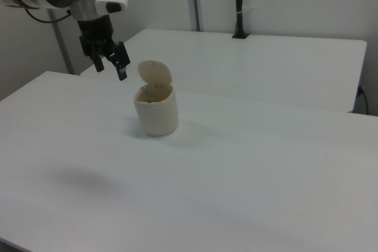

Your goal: Open the trash bin

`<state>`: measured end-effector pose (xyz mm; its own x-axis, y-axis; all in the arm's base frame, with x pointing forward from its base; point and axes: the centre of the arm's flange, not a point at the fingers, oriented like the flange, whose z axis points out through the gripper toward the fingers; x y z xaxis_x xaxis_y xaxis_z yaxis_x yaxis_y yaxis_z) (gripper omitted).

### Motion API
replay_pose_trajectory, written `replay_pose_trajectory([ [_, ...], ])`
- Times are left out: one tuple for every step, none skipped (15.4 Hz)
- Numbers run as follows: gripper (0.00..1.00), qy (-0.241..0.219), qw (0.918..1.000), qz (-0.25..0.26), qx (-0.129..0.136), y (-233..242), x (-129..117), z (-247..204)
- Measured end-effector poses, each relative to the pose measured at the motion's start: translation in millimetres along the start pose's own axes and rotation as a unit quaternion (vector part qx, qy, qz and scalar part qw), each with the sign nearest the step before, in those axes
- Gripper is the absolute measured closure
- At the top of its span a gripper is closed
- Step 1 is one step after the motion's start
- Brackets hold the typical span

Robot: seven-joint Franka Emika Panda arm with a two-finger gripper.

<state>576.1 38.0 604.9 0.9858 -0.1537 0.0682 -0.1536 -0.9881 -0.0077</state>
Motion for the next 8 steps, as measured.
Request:
replay_pose_trajectory([
  [0.00, 0.001, 1.0000, -0.010, 0.001, 4, -3, -2],
  [0.00, 0.001, 0.9998, -0.019, 0.001, 8, -5, -4],
  [0.00, 0.002, 0.9996, -0.030, 0.002, 11, -6, -5],
  [0.00, 0.002, 0.9993, -0.037, 0.002, 14, -6, -6],
  [0.00, 0.002, 0.9991, -0.042, 0.002, 16, -6, -6],
  [0.00, 0.001, 0.9990, -0.045, 0.001, 16, -6, -5],
  [0.00, 0.000, 0.9989, -0.046, 0.001, 16, -6, -4],
  [0.00, 0.000, 0.9989, -0.047, 0.001, 16, -6, -3],
])
